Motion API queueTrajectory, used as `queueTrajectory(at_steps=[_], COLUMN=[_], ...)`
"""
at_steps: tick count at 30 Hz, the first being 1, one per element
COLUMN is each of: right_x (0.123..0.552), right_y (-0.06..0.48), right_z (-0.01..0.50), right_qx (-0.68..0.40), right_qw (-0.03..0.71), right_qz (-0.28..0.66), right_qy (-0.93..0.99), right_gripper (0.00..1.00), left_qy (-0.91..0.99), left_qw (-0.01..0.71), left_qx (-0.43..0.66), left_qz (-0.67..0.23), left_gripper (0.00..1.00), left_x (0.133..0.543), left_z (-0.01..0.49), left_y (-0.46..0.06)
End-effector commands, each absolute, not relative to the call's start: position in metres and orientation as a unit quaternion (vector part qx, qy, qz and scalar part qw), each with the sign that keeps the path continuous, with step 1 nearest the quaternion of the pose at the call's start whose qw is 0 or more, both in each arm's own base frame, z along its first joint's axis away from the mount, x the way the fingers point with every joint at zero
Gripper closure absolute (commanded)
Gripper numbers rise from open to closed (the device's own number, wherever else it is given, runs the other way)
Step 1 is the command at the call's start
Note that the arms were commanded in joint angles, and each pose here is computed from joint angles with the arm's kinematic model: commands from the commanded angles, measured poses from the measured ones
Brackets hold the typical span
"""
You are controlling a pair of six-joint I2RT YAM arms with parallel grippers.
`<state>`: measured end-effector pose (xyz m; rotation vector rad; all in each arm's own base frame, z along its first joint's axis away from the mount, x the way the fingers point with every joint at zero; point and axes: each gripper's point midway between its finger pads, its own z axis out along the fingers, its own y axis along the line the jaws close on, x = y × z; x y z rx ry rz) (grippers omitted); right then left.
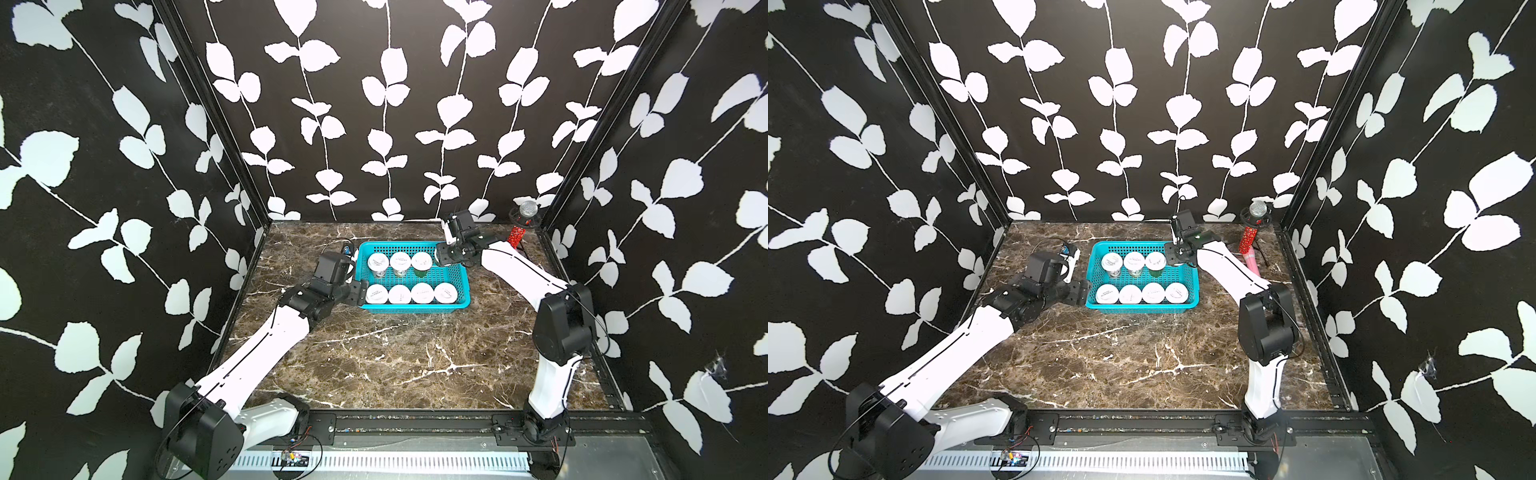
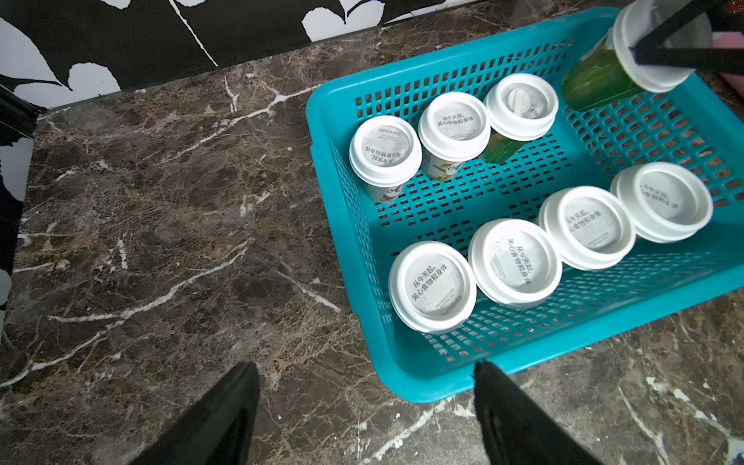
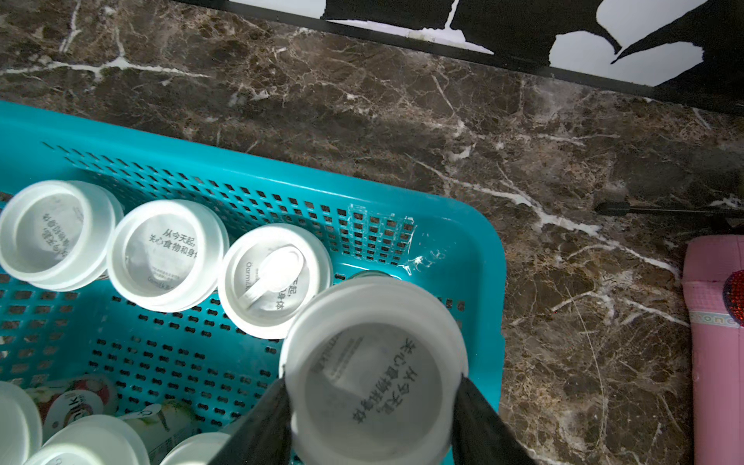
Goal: Put the yogurt in the basket
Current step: Place the yogurt in the basket.
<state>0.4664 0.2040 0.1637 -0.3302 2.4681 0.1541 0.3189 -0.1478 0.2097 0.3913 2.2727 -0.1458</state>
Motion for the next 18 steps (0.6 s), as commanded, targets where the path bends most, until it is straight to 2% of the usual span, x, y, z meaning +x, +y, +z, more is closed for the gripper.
queueTrajectory(at_steps=[1,18], right_x=[0.478,0.488], right_y=[0.198,0.198], right_z=[0.17,0.14], right_qx=[-0.12,-0.121], right_qw=[0.326,0.291], right_qz=[0.039,0.016], right_qy=[0.937,0.949], right_gripper=[0.47,0.46], left_qy=[0.898,0.899], left_qw=[0.407,0.406], left_qx=[0.158,0.157], left_qz=[-0.056,-0.054], left_gripper=[0.16,0.16], left_x=[0.319,0.32], left_z=[0.209,0.207], left_y=[-0.146,-0.146])
